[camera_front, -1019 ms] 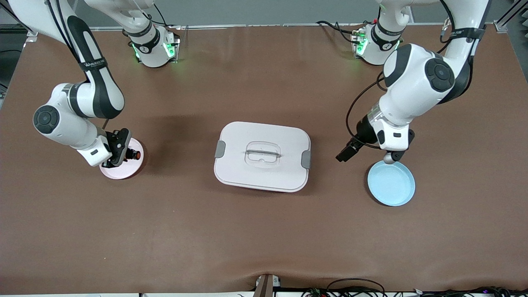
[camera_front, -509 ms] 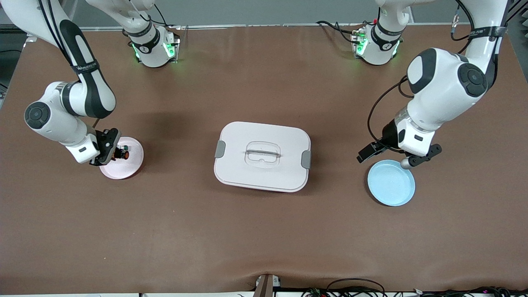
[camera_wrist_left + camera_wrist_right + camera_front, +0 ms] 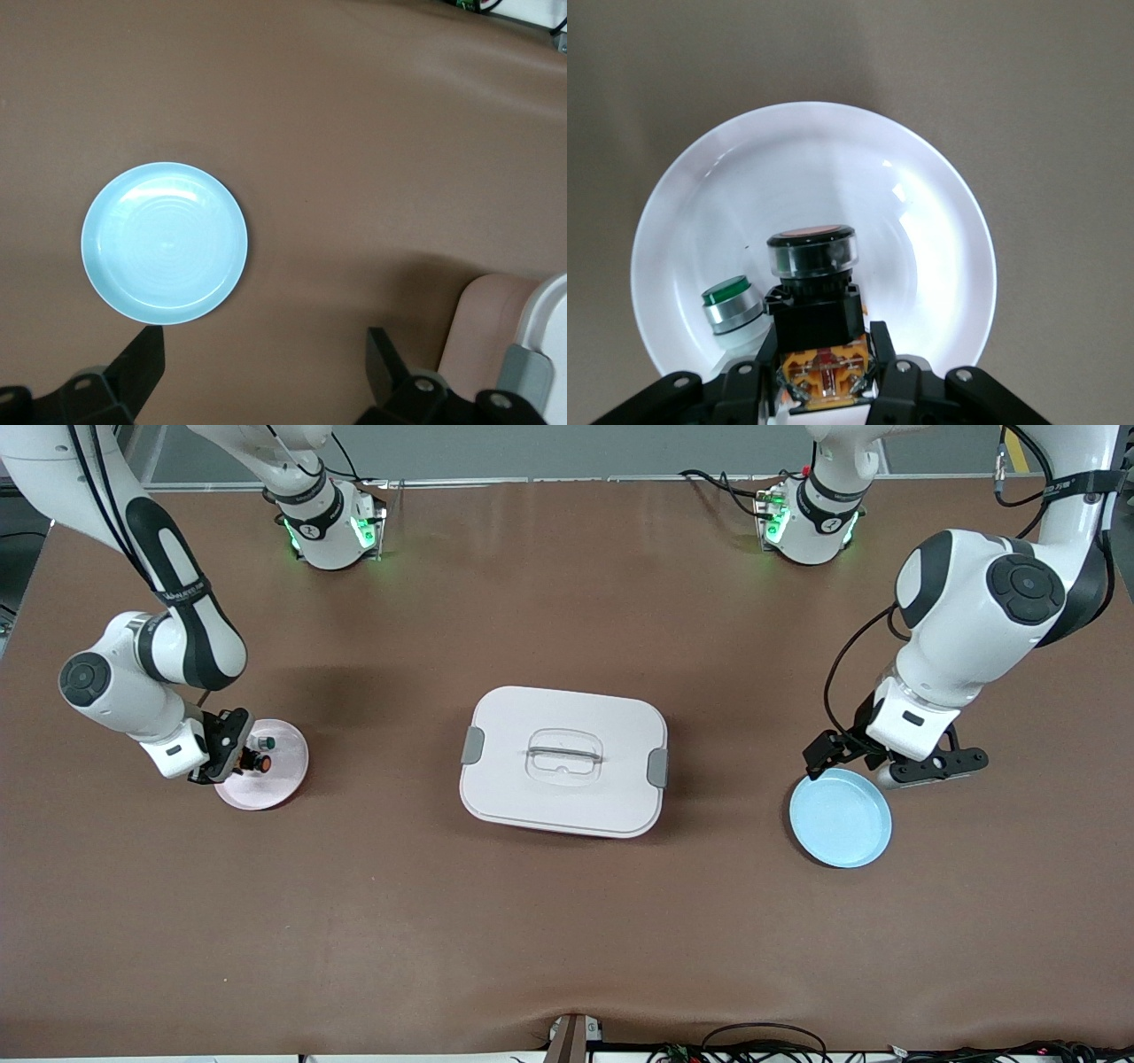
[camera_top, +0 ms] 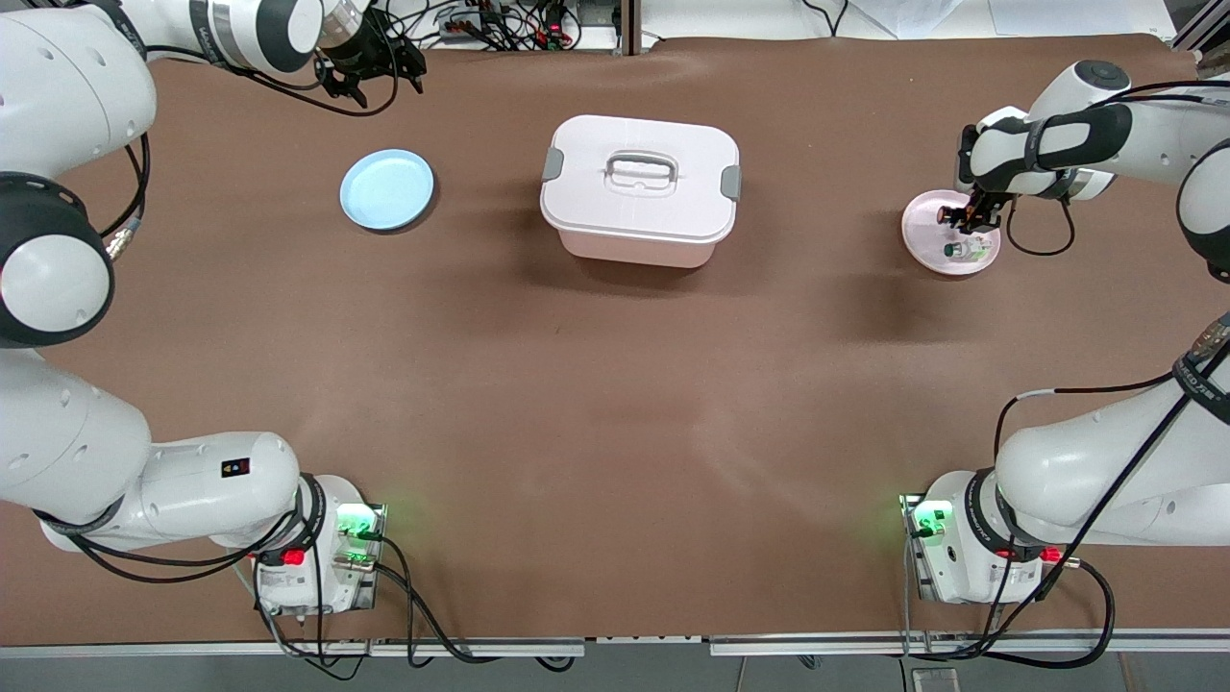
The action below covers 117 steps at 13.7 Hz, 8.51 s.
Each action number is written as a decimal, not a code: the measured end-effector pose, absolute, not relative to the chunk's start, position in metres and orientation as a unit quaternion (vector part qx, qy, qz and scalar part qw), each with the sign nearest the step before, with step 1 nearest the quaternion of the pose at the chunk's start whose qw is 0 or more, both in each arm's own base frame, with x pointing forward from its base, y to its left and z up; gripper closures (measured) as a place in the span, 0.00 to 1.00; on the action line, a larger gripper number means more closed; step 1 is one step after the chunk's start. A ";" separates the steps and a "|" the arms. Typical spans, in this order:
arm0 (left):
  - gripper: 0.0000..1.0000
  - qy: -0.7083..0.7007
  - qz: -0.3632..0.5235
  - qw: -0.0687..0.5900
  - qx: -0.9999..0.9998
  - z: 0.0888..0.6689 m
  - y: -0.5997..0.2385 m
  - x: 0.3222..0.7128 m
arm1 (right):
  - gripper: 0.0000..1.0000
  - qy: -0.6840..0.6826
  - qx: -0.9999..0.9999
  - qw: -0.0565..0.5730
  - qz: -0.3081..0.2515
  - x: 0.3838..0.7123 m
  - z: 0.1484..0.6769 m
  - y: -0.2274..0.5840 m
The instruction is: Transfer orange switch to right arm and place
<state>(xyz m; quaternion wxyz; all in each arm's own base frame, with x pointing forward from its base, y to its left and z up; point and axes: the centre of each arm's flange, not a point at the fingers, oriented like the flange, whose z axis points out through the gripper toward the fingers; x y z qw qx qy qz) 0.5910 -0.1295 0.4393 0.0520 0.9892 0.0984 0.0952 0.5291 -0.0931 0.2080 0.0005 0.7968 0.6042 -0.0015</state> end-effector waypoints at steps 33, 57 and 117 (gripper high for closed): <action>0.00 0.052 0.048 0.046 0.996 0.640 -0.035 0.573 | 0.33 0.630 0.776 0.006 0.010 0.535 0.180 -0.079; 0.00 0.022 0.051 0.037 0.998 0.640 -0.036 0.578 | 0.00 0.245 0.944 -0.078 -0.207 0.583 0.360 -0.057; 0.00 0.004 0.048 0.014 0.999 0.640 -0.036 0.569 | 0.00 -0.029 0.993 -0.033 -0.112 0.559 0.596 -0.009</action>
